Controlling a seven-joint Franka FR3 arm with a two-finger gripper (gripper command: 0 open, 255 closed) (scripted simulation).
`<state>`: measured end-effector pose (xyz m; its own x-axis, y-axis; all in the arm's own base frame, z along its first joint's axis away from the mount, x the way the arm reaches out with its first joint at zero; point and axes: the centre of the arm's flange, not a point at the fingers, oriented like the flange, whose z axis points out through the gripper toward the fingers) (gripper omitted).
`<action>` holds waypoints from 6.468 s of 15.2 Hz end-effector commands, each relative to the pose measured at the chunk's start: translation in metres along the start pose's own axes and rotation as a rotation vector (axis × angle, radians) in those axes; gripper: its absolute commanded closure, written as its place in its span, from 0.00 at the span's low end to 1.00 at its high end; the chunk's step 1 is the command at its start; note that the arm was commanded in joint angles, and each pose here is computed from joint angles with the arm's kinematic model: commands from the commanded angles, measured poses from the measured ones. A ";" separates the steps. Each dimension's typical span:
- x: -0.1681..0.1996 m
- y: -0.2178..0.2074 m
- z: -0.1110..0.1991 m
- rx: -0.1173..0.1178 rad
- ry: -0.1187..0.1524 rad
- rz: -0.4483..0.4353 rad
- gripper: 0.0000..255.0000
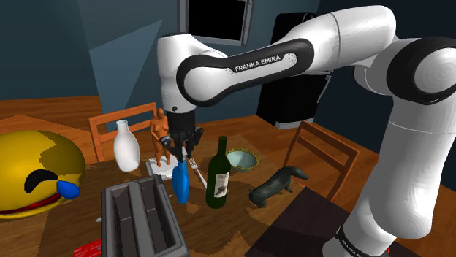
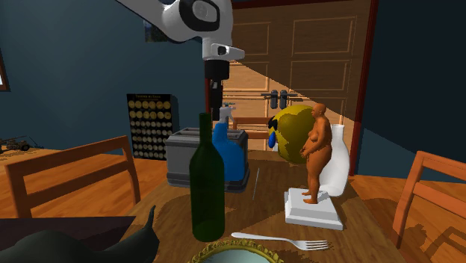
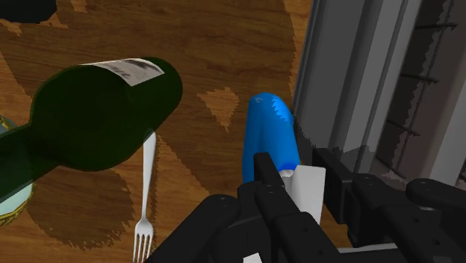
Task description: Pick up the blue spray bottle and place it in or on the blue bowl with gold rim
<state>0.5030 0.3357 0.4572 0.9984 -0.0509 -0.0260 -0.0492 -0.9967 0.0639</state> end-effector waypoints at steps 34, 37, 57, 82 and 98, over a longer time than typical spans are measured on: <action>0.026 0.225 -0.134 0.000 0.000 0.000 1.00; 0.031 0.263 -0.142 0.000 0.000 0.000 1.00; 0.049 0.383 -0.109 0.000 0.000 0.000 1.00; 0.052 0.376 0.002 0.000 0.000 0.000 1.00; 0.052 0.376 -0.048 0.000 0.000 0.000 0.00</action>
<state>0.5372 -0.0384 0.5244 0.9984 -0.0508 -0.0250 -0.0491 -0.9967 0.0640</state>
